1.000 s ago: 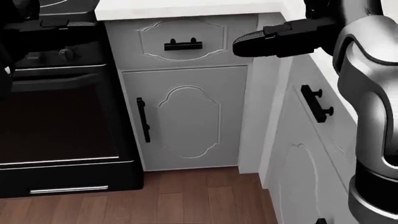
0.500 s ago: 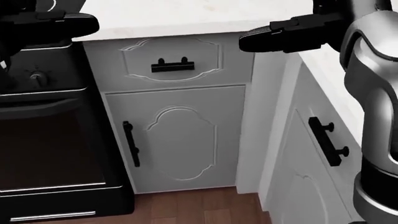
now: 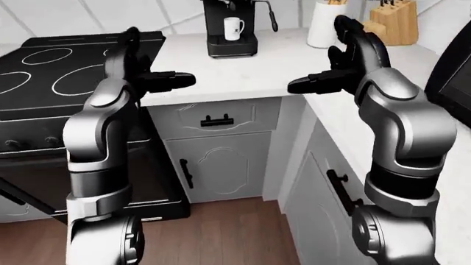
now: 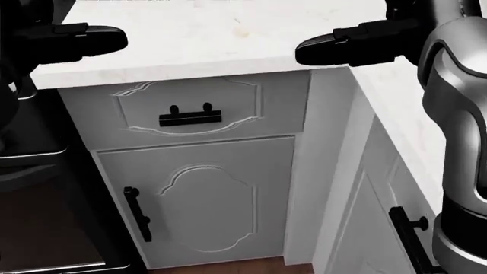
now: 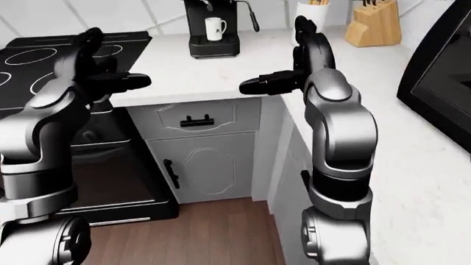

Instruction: Press the button on the coffee machine to serve coffee.

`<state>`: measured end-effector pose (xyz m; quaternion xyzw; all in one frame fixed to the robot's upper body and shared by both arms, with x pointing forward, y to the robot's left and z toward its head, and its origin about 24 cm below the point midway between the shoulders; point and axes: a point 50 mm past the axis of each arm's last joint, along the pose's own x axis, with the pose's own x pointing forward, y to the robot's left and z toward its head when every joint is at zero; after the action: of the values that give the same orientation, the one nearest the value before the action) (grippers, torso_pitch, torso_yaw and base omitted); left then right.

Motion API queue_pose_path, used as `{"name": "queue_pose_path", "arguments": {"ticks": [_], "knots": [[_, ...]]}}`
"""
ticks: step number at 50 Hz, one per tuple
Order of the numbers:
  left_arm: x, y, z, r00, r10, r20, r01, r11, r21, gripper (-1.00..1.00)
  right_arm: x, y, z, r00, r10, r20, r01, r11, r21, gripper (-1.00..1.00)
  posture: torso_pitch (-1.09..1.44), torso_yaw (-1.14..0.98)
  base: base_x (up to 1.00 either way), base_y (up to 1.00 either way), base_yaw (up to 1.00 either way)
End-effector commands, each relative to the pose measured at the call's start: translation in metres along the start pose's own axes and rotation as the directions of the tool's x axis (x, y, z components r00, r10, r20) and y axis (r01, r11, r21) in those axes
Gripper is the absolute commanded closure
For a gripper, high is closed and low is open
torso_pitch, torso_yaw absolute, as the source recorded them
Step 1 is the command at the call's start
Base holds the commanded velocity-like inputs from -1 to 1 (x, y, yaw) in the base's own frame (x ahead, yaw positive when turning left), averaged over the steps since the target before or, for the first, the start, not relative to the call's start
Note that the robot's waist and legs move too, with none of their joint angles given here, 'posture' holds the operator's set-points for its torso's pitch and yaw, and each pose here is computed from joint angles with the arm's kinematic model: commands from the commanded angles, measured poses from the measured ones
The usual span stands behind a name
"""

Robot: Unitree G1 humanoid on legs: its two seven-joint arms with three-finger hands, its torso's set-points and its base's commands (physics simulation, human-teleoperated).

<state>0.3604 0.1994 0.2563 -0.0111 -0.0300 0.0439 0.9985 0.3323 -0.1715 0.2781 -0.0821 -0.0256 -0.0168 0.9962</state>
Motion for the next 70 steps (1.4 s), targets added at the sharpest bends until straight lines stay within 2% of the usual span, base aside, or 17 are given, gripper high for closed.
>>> {"name": "queue_pose_path", "arguments": {"ticks": [1,43,57,70], "knots": [[-0.003,0.003,0.019,0.996,0.013,0.083,-0.012,1.000,-0.003,-1.00,-0.003,0.001,0.017,0.997,0.004,0.076,-0.004,1.000,-0.004,-1.00,0.00,0.00,0.05,0.00,0.00],[-0.003,0.003,0.013,0.997,0.013,0.073,-0.013,1.000,-0.007,-1.00,-0.001,0.004,0.012,0.997,0.016,0.070,-0.015,1.000,-0.006,-1.00,0.00,0.00,0.23,0.00,0.00],[-0.005,0.003,0.013,0.998,0.014,0.069,-0.013,1.000,-0.012,-1.00,0.001,0.003,0.010,0.999,-0.010,0.050,0.012,0.999,-0.038,-1.00,0.00,0.00,0.05,0.00,0.00],[-0.004,0.002,0.009,0.998,0.011,0.066,-0.010,1.000,-0.012,-1.00,0.001,0.004,0.007,0.999,-0.007,0.049,0.009,0.999,-0.050,-1.00,0.00,0.00,-0.11,0.00,0.00]]}}
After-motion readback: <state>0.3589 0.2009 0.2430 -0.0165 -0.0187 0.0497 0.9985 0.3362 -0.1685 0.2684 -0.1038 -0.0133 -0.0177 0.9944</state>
